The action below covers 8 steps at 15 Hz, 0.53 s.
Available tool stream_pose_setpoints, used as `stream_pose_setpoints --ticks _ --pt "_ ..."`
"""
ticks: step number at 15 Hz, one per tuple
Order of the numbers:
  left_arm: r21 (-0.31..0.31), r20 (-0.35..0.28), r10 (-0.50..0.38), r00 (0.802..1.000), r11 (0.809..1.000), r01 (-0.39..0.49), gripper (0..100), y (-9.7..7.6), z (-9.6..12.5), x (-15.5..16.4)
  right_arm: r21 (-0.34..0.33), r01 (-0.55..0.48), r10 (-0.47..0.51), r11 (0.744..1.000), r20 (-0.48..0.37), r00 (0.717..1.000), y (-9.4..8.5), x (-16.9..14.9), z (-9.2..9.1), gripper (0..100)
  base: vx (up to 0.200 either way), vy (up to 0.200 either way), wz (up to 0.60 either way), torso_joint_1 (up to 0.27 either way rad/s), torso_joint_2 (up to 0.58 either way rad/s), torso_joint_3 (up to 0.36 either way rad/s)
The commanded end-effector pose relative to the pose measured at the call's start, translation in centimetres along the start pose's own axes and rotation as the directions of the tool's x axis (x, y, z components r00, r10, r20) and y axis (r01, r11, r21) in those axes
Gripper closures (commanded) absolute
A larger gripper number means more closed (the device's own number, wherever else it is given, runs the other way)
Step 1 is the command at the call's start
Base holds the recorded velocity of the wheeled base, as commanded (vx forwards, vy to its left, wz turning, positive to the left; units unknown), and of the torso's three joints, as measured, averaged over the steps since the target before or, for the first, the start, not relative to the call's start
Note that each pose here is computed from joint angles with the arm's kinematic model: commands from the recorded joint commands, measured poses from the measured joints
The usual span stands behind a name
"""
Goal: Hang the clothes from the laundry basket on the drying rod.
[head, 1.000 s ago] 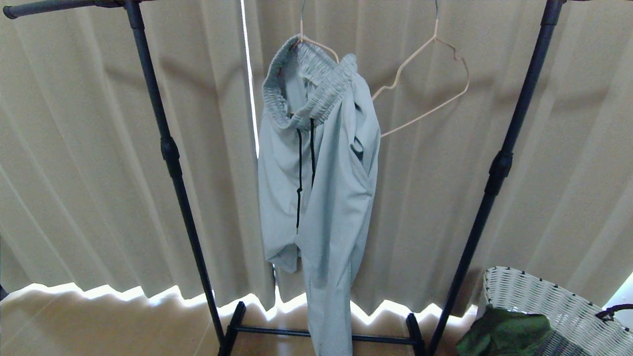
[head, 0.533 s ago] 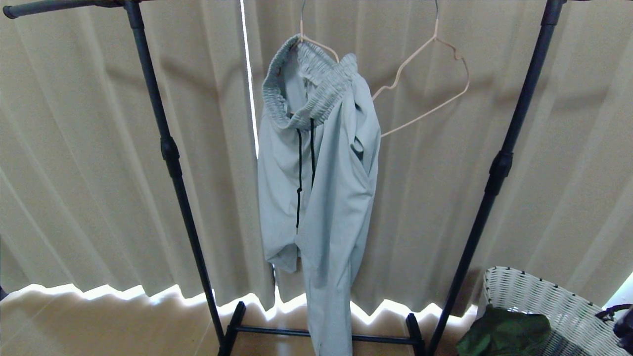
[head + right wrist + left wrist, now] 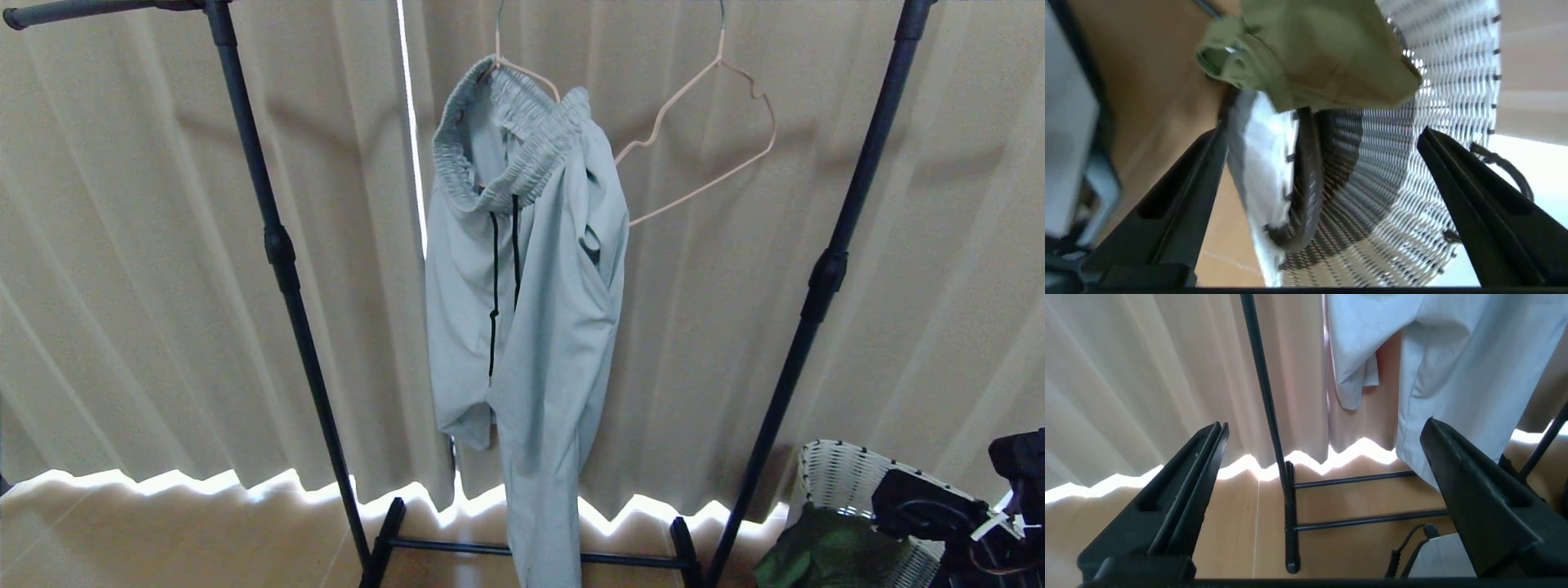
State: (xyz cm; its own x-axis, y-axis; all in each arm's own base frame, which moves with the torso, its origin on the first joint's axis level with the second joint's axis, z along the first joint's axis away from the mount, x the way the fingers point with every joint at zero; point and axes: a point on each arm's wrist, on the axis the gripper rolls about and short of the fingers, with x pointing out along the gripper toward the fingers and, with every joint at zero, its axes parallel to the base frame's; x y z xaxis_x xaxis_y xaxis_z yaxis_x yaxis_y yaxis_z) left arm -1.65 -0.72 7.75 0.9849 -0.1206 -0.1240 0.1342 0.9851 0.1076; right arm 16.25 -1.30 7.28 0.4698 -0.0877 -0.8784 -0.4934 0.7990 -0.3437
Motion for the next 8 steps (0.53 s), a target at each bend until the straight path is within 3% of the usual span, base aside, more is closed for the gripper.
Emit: stream_pose_setpoints --ticks 1,8 --pt "-0.001 -0.001 0.0 1.0 1.0 0.0 0 0.0 0.0 0.0 0.007 -0.059 0.059 0.998 -0.082 0.995 -0.2 2.6 -0.1 0 0.0 0.0 0.0 0.0 0.0 0.0" --pt "0.004 -0.001 0.0 1.0 1.0 0.0 0 0.0 0.0 0.0 0.035 -0.021 0.023 0.999 -0.061 0.998 -1.4 6.4 0.5 0 0.0 0.0 0.0 0.0 0.0 0.0"
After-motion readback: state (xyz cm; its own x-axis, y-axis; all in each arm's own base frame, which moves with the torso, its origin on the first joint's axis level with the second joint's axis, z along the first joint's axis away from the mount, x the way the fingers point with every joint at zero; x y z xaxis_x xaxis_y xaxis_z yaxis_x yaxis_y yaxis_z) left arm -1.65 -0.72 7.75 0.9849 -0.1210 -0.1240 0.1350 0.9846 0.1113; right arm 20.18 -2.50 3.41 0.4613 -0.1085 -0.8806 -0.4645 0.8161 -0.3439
